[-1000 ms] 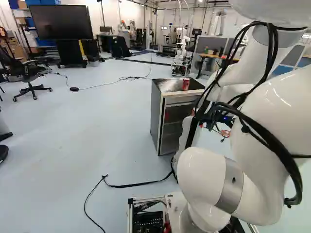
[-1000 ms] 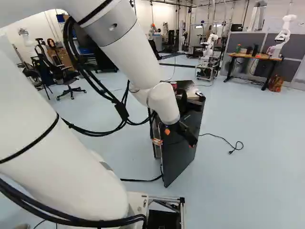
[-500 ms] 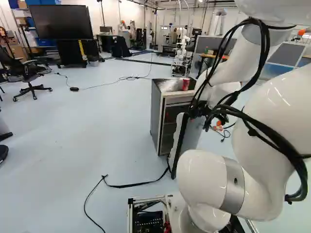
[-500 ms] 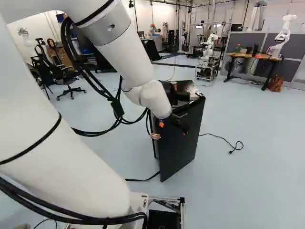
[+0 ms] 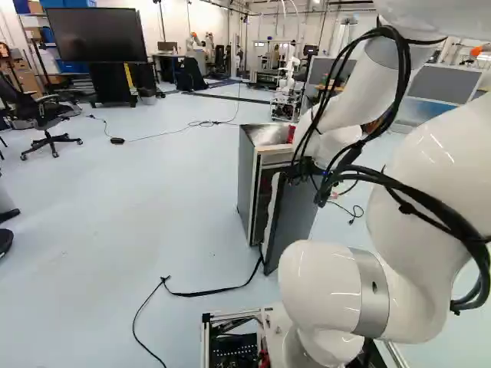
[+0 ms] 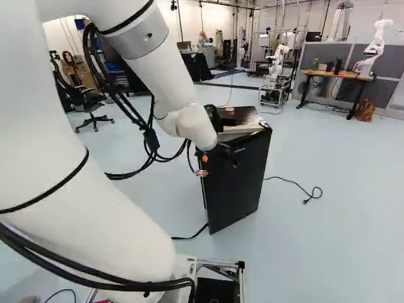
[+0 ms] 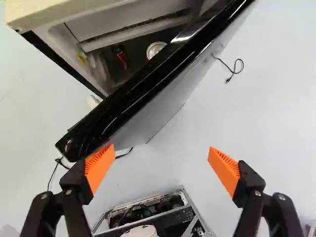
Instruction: Grab a drink from the fridge
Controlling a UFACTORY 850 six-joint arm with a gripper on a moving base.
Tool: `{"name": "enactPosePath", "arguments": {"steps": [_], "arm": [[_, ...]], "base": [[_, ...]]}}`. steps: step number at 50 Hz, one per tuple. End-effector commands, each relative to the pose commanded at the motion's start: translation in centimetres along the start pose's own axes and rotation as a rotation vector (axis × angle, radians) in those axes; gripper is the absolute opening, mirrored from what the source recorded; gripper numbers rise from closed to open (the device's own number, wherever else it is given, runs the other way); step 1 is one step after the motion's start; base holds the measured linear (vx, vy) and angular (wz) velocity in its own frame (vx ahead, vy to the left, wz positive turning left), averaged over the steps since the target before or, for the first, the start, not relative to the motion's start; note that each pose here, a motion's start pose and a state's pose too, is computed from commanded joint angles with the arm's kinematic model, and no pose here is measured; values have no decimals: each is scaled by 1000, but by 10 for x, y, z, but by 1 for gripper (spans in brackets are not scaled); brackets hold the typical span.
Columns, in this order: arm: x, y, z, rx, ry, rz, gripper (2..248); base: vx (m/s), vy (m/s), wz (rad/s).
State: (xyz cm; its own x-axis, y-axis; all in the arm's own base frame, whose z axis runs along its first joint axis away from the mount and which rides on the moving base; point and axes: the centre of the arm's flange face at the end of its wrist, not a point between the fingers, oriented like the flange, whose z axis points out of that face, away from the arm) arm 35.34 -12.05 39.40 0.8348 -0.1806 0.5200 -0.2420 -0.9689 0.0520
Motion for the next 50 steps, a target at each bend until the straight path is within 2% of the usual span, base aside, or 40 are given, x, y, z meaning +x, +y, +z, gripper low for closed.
{"name": "enactPosePath", "arguments": {"steps": [26, 50], "arm": [[29, -38, 14, 53, 6, -87, 247], [31, -43, 40, 60, -39, -95, 247]], "base": [[0, 0, 0], [0, 0, 0]]}}
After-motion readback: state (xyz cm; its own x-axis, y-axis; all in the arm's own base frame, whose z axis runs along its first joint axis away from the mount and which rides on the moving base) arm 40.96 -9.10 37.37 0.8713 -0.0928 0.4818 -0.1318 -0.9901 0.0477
